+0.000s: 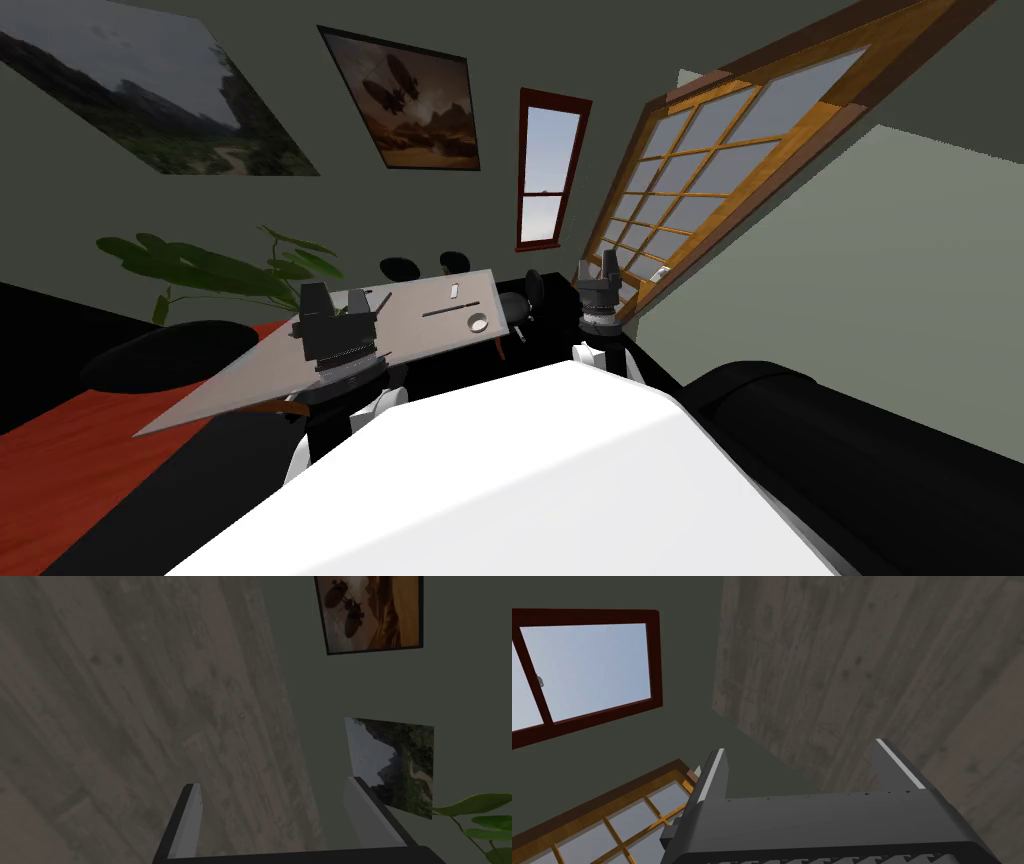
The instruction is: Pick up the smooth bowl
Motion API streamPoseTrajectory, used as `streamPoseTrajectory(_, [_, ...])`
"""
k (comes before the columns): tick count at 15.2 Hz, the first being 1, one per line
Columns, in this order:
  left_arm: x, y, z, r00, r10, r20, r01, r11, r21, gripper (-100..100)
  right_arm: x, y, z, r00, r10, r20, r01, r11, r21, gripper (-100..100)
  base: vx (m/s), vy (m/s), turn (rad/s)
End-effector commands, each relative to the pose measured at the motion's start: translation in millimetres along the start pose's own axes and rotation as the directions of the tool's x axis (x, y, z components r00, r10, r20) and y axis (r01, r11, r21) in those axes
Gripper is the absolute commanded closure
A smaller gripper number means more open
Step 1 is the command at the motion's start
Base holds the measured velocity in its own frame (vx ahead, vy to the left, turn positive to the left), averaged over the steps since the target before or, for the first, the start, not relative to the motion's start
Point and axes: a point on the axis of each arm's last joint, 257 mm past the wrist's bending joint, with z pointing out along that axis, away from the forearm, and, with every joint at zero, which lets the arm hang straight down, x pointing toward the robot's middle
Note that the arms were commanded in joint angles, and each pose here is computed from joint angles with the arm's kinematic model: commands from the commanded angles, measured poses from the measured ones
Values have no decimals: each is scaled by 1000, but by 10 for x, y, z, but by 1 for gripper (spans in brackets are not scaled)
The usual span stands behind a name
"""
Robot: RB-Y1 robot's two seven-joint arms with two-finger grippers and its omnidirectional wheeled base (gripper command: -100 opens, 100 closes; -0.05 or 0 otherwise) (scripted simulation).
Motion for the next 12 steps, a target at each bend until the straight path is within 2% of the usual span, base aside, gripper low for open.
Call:
streamPoseTrajectory(1, [37, 60, -1, 1000, 6, -28, -6, 1000, -13, -100, 0, 0, 0, 1000, 0, 0, 0, 1000, 0, 0, 2, -1, -37])
streamPoseTrajectory(4, [102, 314, -22, 996, 14, -83, -20, 997, -75, -100, 0, 0, 0, 1000, 0, 0, 0, 1000, 0, 0, 9, -1, -101])
streamPoseTrajectory(5, [102, 314, -22, 996, 14, -83, -20, 997, -75, -100, 0, 0, 0, 1000, 0, 0, 0, 1000, 0, 0, 11, 2, -78])
streamPoseTrajectory(7, [123, 573, -55, 994, 16, -112, -32, 990, -140, -100, 0, 0, 0, 1000, 0, 0, 0, 1000, 0, 0, 13, 1, -94])
streamPoseTrajectory(8, [123, 584, -56, 994, 16, -112, -32, 989, -144, -100, 0, 0, 0, 1000, 0, 0, 0, 1000, 0, 0, 14, 0, -108])
streamPoseTrajectory(10, [119, 894, -111, 991, 16, -134, -45, 974, -221, -100, 0, 0, 0, 1000, 0, 0, 0, 1000, 0, 0, 15, -2, -140])
streamPoseTrajectory(11, [119, 919, -117, 991, 16, -134, -47, 972, -230, -100, 0, 0, 0, 1000, 0, 0, 0, 1000, 0, 0, 17, 1, -134])
streamPoseTrajectory(12, [108, 1083, -153, 990, 15, -142, -53, 962, -270, -100, 0, 0, 0, 1000, 0, 0, 0, 1000, 0, 0, 17, 1, -157])
